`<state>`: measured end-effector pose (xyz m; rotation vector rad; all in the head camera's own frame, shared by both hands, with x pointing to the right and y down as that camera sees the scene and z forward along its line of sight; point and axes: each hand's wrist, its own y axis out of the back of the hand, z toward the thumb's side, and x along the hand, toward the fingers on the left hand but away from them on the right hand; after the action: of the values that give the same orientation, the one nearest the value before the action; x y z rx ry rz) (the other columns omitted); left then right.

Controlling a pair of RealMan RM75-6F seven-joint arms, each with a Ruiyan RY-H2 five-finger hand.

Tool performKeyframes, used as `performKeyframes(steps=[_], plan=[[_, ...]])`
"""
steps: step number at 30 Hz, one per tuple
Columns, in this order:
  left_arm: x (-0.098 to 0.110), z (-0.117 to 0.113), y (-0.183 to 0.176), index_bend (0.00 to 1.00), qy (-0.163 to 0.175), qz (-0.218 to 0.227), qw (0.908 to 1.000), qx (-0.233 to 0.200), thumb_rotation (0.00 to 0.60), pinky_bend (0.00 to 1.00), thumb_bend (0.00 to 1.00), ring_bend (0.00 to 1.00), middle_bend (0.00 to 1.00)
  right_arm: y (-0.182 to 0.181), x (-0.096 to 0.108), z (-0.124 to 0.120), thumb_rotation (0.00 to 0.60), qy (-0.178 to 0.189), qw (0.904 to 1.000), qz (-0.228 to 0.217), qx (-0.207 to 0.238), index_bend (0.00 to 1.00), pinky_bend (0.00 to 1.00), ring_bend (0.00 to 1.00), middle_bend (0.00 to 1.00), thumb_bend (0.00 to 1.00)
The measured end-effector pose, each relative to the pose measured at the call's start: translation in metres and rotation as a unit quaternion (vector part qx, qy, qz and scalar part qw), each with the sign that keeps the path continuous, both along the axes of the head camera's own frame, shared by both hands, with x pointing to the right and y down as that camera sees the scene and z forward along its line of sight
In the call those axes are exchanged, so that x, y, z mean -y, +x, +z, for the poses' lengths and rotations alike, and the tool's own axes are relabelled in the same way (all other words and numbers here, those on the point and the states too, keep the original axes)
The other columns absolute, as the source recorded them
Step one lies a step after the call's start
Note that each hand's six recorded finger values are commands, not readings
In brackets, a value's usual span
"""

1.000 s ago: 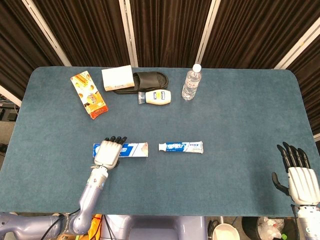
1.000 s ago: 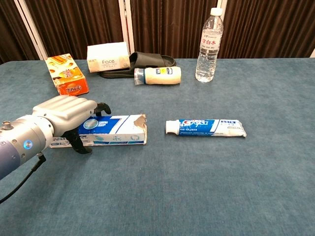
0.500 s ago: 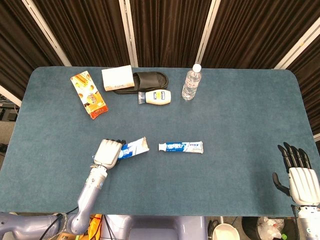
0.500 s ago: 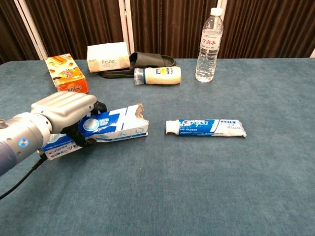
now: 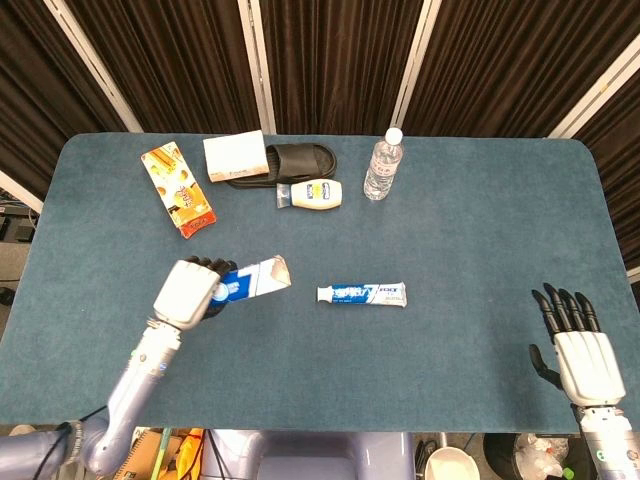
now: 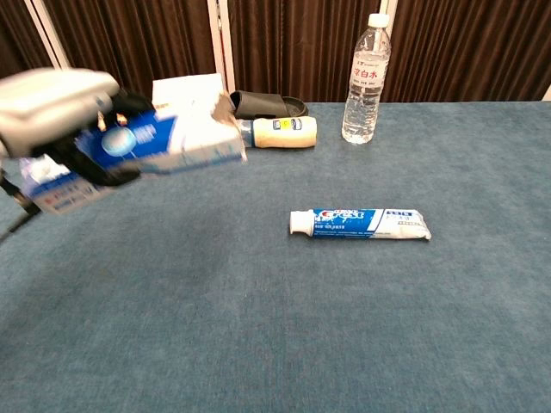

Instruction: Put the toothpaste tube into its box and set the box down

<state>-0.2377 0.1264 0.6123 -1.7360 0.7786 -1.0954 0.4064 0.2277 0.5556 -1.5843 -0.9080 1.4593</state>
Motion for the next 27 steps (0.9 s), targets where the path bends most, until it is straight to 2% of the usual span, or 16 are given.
performKeyframes(steps=[4, 10, 19, 27], plan=[[0.004, -0.02, -0.016, 0.44, 0.003, -0.009, 0.9997, -0.024, 0.6, 0.55, 0.42, 0.54, 0.57, -0.024, 0.007, 0.013, 0.6, -0.023, 0.9994, -0.024, 0.0, 0.07, 0.0, 0.0, 0.09, 0.44], [0.0, -0.036, -0.032, 0.44, -0.01, -0.026, 0.998, -0.056, 0.6, 0.55, 0.42, 0.54, 0.57, -0.069, 0.022, 0.03, 0.6, -0.056, 0.9968, -0.057, 0.002, 0.07, 0.0, 0.0, 0.09, 0.44], [-0.003, -0.044, -0.047, 0.44, -0.016, -0.041, 0.9953, -0.086, 0.6, 0.55, 0.42, 0.54, 0.57, -0.138, 0.038, 0.062, 0.6, -0.117, 0.9882, -0.096, 0.021, 0.07, 0.0, 0.0, 0.09, 0.44], [-0.003, -0.042, -0.05, 0.42, -0.02, -0.044, 0.995, -0.087, 0.6, 0.55, 0.42, 0.54, 0.57, -0.187, 0.048, 0.09, 0.6, -0.145, 0.9809, -0.128, 0.023, 0.01, 0.0, 0.0, 0.08, 0.35]])
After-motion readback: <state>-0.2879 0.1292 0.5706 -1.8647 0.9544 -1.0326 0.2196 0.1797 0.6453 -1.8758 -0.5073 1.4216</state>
